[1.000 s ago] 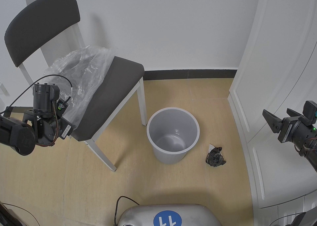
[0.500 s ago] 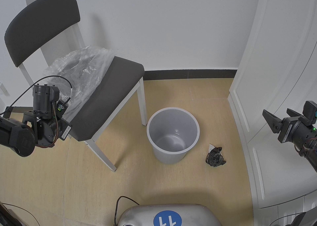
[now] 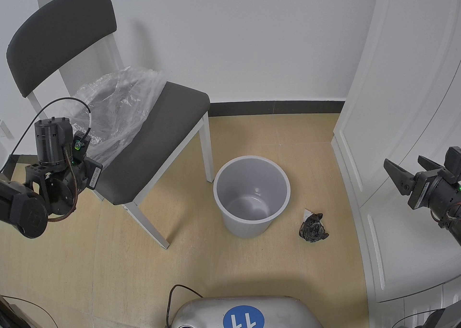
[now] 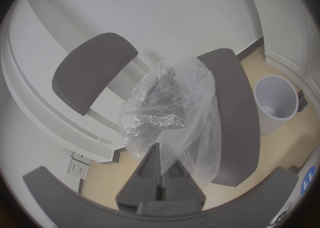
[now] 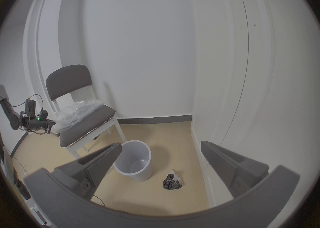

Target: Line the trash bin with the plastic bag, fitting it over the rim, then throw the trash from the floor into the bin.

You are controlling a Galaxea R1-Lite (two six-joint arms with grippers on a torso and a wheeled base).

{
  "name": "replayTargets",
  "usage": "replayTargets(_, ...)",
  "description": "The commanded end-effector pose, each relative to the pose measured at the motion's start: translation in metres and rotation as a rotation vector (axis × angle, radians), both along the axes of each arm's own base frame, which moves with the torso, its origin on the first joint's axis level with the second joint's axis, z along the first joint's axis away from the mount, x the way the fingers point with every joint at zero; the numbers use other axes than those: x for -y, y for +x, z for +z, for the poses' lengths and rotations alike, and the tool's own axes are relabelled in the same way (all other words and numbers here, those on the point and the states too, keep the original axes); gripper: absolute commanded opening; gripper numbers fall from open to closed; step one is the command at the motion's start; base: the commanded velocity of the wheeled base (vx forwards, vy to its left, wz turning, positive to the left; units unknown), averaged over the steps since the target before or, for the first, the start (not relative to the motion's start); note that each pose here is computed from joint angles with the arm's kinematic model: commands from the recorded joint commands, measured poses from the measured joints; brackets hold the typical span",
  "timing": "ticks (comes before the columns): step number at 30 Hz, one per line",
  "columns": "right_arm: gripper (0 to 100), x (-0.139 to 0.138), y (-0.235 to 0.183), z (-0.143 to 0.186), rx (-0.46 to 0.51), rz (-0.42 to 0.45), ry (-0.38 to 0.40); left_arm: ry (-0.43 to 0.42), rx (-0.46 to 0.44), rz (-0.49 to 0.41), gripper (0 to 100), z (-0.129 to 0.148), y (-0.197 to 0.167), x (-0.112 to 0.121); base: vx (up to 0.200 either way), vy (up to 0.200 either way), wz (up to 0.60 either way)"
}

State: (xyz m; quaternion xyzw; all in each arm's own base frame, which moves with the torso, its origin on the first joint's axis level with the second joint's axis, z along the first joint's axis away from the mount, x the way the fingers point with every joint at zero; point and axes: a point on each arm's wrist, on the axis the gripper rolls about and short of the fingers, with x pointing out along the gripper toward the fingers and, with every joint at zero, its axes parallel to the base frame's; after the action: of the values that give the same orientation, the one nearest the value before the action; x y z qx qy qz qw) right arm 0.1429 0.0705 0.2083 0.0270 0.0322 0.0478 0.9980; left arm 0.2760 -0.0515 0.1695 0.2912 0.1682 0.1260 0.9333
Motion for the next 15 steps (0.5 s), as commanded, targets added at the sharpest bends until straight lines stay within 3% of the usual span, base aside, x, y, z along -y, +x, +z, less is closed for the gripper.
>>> replayTargets(1,100,0.004,-0.003,0.010,0.043,-0.009,0.025,-0.043,0.056,-0.047,0,0.010,-0.017,0.005,0.000,0.000,0.00)
replayTargets(8,100,0.003,-0.002,0.034,0.111,-0.008,0.067,-0.198,0.146,-0.152,0,0.028,-0.034,0.019,0.000,0.000,0.00)
replayTargets(12,100,-0.011,0.024,0.035,0.068,-0.003,0.101,-0.346,0.190,-0.237,0,0.035,-0.050,0.025,0.000,0.000,0.00)
replayTargets(15,100,-0.019,0.037,0.030,0.032,-0.006,0.131,-0.395,0.196,-0.281,0,0.037,-0.055,0.028,0.000,0.000,0.00)
